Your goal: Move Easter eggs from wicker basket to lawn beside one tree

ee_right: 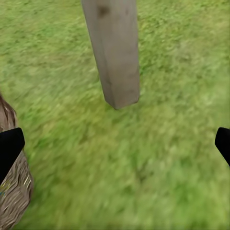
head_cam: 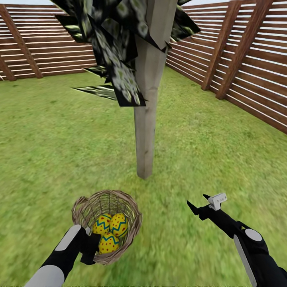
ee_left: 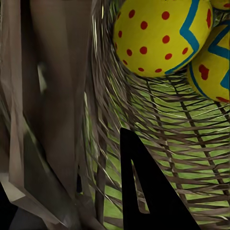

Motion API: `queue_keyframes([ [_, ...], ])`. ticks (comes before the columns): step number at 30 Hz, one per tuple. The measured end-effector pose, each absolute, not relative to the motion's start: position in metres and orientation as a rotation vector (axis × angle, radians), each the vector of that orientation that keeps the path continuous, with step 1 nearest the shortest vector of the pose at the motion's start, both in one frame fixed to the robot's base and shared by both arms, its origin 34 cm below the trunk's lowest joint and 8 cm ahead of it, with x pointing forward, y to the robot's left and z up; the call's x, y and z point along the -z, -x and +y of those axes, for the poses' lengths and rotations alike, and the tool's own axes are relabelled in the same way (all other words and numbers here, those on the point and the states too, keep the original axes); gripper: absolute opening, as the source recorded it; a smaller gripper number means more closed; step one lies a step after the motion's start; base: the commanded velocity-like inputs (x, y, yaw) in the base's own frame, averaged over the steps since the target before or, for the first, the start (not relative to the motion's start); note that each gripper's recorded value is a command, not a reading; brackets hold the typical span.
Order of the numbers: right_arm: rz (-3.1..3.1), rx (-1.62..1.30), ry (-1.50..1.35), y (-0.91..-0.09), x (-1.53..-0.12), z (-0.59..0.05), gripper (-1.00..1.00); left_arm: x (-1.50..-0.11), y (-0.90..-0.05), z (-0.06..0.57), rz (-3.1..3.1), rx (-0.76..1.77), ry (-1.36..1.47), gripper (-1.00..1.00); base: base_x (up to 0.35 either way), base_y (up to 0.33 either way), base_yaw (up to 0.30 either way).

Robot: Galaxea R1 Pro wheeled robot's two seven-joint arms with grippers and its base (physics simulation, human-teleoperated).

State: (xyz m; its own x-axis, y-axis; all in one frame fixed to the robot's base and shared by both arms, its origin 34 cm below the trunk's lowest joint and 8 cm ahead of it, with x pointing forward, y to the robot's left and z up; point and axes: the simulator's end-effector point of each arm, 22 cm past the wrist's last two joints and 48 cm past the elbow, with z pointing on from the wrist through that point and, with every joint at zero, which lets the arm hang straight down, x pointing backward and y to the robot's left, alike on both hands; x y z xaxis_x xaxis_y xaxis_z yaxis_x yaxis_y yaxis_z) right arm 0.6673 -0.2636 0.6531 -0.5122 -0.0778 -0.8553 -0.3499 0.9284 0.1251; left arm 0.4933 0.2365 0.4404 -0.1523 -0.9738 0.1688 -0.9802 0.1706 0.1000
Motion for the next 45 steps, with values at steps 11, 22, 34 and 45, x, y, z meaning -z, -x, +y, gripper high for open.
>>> queue_keyframes([
  [11, 2.108, -0.351, 0.303, -0.664, -0.625, -0.264, 1.0, -0.416, -0.488, 0.235, -2.24, -0.04, -1.9, -1.0, 0.0, 0.0, 0.0],
  [22, 2.12, -0.354, 0.302, -0.659, -0.598, -0.263, 1.0, -0.393, -0.484, 0.236, -2.238, -0.024, -1.887, -1.0, 0.0, 0.0, 0.0],
  [34, 2.128, -0.355, 0.3, -0.657, -0.584, -0.264, 1.0, -0.397, -0.493, 0.237, -2.234, -0.001, -1.876, -1.0, 0.0, 0.0, 0.0],
  [45, 2.107, -0.371, 0.308, -0.661, -0.586, -0.255, 1.0, -0.389, -0.458, 0.271, -2.239, 0.109, -1.859, 1.0, 0.0, 0.0, 0.0],
])
